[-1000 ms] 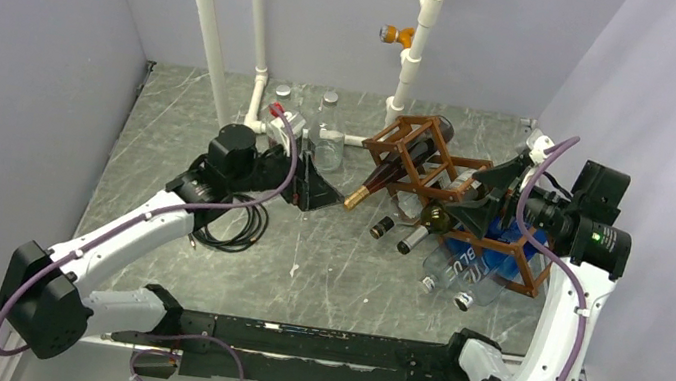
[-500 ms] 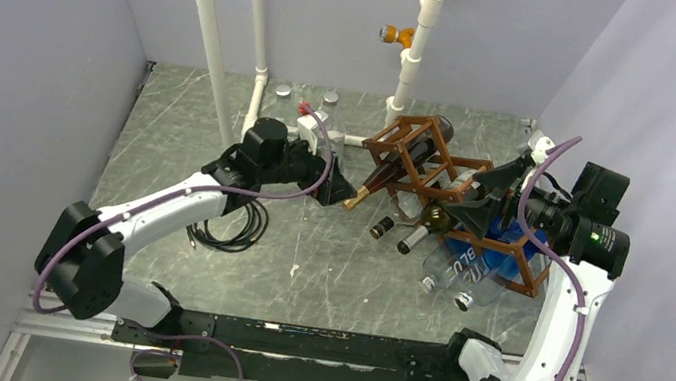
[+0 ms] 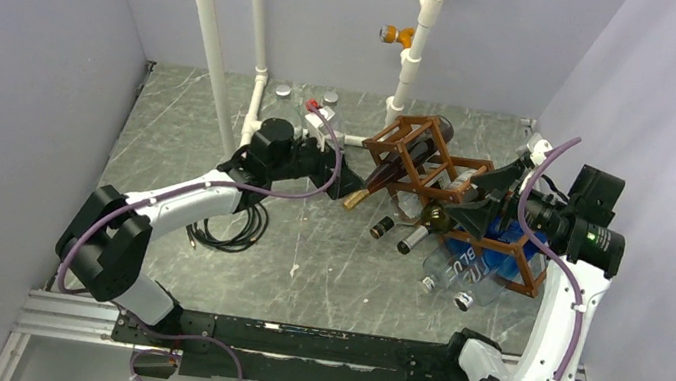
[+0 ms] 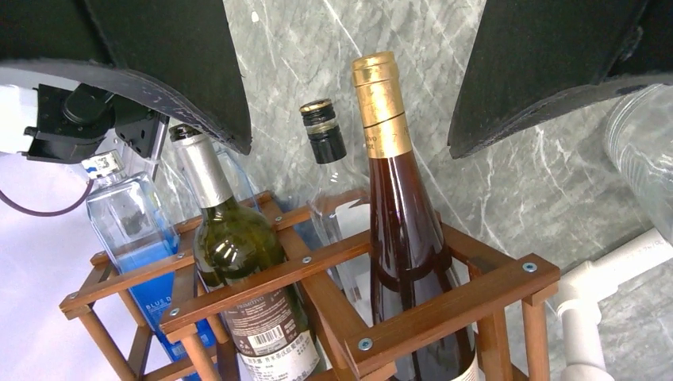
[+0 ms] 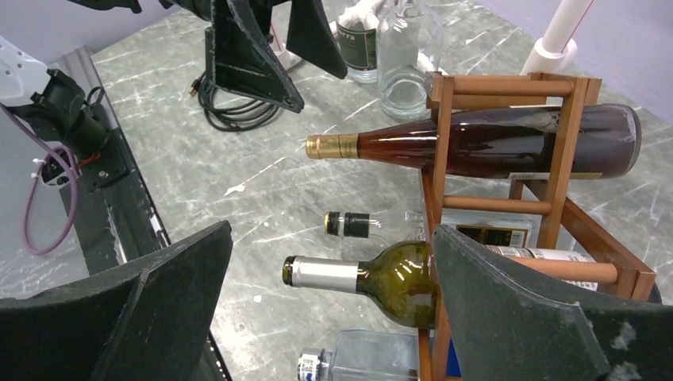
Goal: Take the wine bottle off the wine rack
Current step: Pick up the wine bottle from the wine rack.
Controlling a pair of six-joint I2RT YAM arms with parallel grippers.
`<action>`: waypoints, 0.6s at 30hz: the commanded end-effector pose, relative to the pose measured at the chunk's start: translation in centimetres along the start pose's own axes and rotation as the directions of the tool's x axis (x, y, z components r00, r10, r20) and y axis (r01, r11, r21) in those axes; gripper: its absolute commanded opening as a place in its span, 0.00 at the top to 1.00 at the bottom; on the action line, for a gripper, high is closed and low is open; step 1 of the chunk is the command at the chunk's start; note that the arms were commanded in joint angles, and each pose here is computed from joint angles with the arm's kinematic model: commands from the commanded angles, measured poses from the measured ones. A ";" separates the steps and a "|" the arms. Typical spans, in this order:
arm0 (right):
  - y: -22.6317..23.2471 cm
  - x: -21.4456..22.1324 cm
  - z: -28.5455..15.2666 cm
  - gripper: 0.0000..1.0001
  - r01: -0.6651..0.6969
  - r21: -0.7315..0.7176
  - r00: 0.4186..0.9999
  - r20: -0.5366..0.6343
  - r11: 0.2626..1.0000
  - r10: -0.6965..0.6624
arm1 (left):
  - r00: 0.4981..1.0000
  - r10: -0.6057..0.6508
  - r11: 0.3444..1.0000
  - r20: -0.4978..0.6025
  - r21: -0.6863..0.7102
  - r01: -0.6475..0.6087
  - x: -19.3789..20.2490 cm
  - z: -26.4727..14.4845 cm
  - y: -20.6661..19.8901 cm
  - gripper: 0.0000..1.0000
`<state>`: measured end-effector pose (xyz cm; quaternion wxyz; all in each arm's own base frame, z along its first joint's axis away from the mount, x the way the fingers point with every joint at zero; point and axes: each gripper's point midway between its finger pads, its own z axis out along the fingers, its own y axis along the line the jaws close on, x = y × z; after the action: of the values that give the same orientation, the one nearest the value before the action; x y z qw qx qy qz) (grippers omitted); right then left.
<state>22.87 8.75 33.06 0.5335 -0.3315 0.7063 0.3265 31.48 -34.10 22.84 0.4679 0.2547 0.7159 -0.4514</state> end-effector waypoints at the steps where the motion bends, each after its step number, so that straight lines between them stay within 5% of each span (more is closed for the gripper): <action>1: 0.3 -0.9 0.0 0.00 0.051 -0.029 0.998 0.046 0.998 -0.050 | 0.999 0.012 1.000 0.040 -0.007 -0.012 -1.1 0.7 0.2 0.01; 18: 0.4 -0.5 0.2 0.00 0.043 -0.036 0.998 0.051 0.998 -0.041 | 0.995 -0.071 0.997 0.065 0.002 0.071 -0.9 1.1 0.6 0.01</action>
<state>22.95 8.90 32.61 0.5329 -0.3290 0.7024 0.3383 32.81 -34.33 22.96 0.4695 0.2028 0.7227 -0.4649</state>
